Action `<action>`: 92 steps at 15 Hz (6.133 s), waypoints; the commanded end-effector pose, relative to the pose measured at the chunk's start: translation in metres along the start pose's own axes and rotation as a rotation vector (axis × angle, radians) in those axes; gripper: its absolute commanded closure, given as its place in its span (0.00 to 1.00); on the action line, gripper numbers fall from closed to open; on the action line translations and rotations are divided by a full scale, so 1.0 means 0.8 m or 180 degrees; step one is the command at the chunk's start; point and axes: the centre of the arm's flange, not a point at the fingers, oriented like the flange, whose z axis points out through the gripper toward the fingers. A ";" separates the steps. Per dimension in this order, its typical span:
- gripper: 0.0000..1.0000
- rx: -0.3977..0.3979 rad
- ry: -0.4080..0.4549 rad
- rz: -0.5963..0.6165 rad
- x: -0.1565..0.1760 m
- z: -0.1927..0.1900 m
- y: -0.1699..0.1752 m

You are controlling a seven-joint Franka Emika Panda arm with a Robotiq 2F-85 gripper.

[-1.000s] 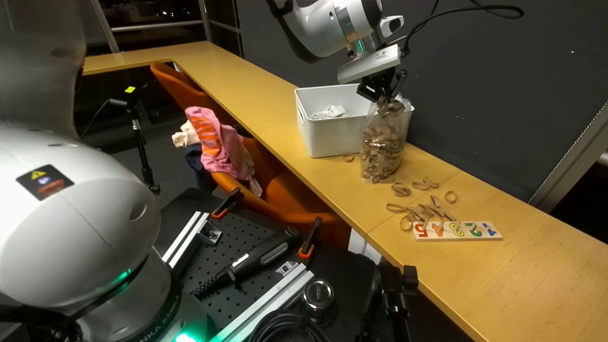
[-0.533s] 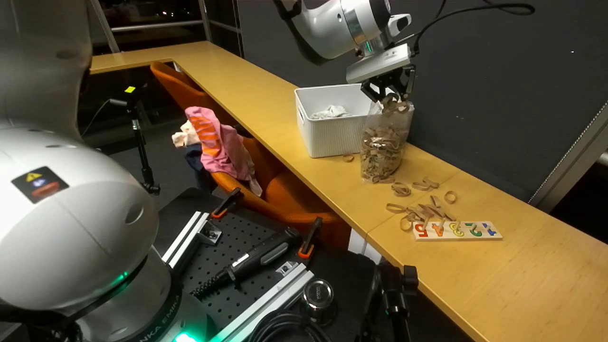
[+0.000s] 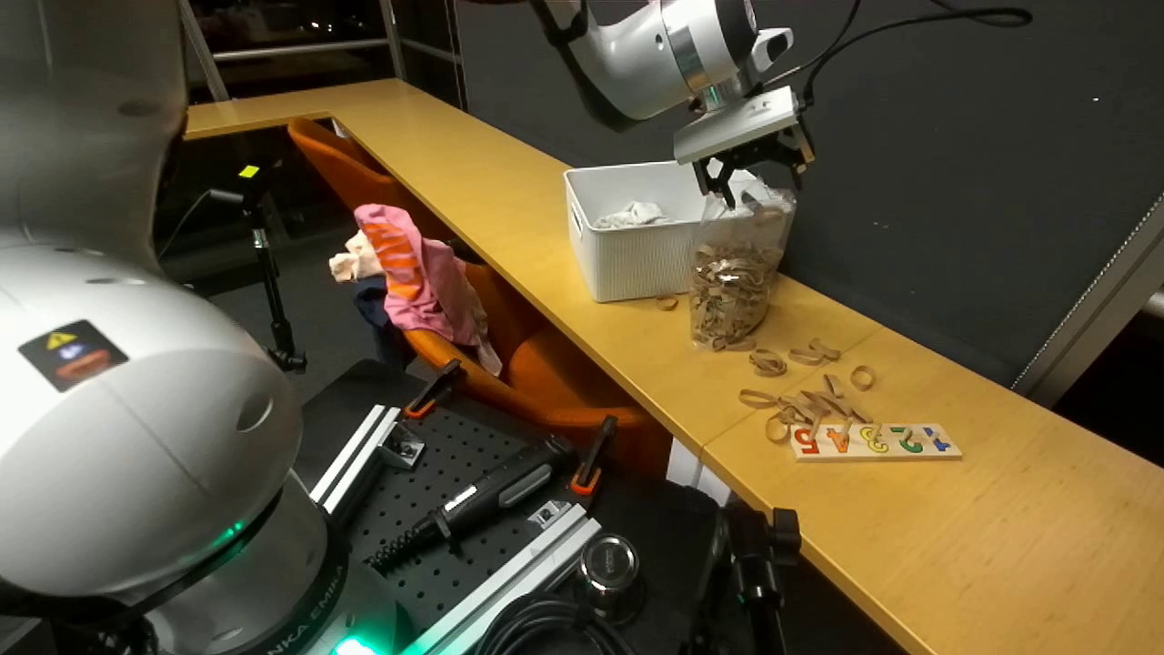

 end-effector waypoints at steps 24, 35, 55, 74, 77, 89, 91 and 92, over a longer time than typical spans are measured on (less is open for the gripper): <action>0.00 0.0393 0.0002 0.0960 -0.183 0.007 0.165; 0.00 0.1243 -0.0866 0.0826 -0.168 0.137 0.128; 0.00 0.1564 -0.1971 0.3478 -0.137 0.242 0.071; 0.00 0.0955 -0.1727 0.3962 -0.229 0.241 0.058; 0.00 0.0906 -0.1749 0.4005 -0.230 0.251 0.065; 0.00 0.0856 -0.1796 0.4085 -0.225 0.277 0.073; 0.00 0.0847 -0.1806 0.4098 -0.223 0.282 0.077; 0.00 0.0835 -0.1809 0.4106 -0.222 0.286 0.079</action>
